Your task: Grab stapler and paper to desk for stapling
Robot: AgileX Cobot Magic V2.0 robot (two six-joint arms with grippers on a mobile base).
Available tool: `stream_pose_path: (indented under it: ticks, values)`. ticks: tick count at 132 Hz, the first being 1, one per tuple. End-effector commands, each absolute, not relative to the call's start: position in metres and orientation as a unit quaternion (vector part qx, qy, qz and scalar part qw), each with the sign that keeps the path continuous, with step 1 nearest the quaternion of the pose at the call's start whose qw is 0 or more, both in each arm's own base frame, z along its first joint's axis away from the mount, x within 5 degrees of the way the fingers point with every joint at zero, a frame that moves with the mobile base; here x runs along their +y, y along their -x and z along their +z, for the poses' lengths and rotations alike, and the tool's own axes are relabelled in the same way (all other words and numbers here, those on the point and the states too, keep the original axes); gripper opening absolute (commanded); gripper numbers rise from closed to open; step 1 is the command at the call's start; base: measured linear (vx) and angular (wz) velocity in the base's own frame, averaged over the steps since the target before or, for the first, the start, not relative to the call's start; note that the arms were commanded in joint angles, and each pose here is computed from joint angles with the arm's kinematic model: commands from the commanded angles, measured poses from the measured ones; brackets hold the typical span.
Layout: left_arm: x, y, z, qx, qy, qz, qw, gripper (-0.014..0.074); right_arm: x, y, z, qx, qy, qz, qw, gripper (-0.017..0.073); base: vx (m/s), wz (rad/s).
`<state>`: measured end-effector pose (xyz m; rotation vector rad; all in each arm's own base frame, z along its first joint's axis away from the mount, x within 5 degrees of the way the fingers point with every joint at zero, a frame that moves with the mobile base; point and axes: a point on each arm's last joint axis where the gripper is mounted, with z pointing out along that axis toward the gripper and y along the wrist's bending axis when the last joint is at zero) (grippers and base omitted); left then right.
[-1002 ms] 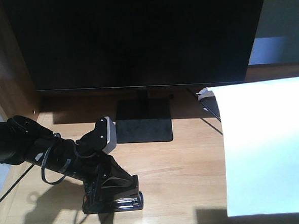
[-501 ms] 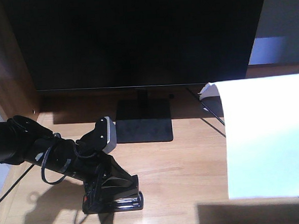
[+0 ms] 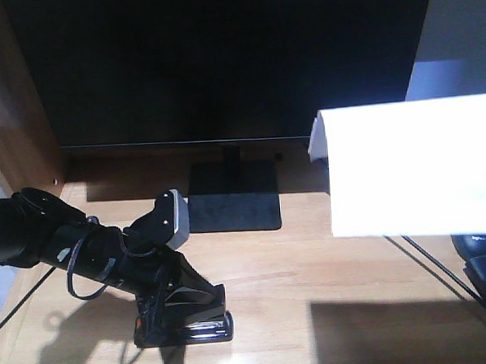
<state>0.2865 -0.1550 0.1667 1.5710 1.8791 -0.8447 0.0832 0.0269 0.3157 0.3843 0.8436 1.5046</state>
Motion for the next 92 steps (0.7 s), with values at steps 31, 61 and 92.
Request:
stream_pose_path:
  ticks: [31, 61, 92]
  values:
    - [-0.16, -0.286, 0.188, 0.684, -0.575, -0.331, 0.301, -0.0006, 0.03, -0.13, 0.308, 0.361, -0.181, 0.671, 0.621, -0.0002, 0.0, 0.0]
    - [-0.16, -0.286, 0.188, 0.684, -0.575, -0.331, 0.301, -0.0006, 0.034, -0.158, 0.285, 0.41, -0.222, 0.658, 0.592, -0.0002, 0.0, 0.0]
    - [-0.16, -0.286, 0.188, 0.684, -0.575, -0.331, 0.301, -0.0006, 0.028, -0.175, 0.264, 0.469, -0.239, 0.638, 0.563, -0.0002, 0.0, 0.0]
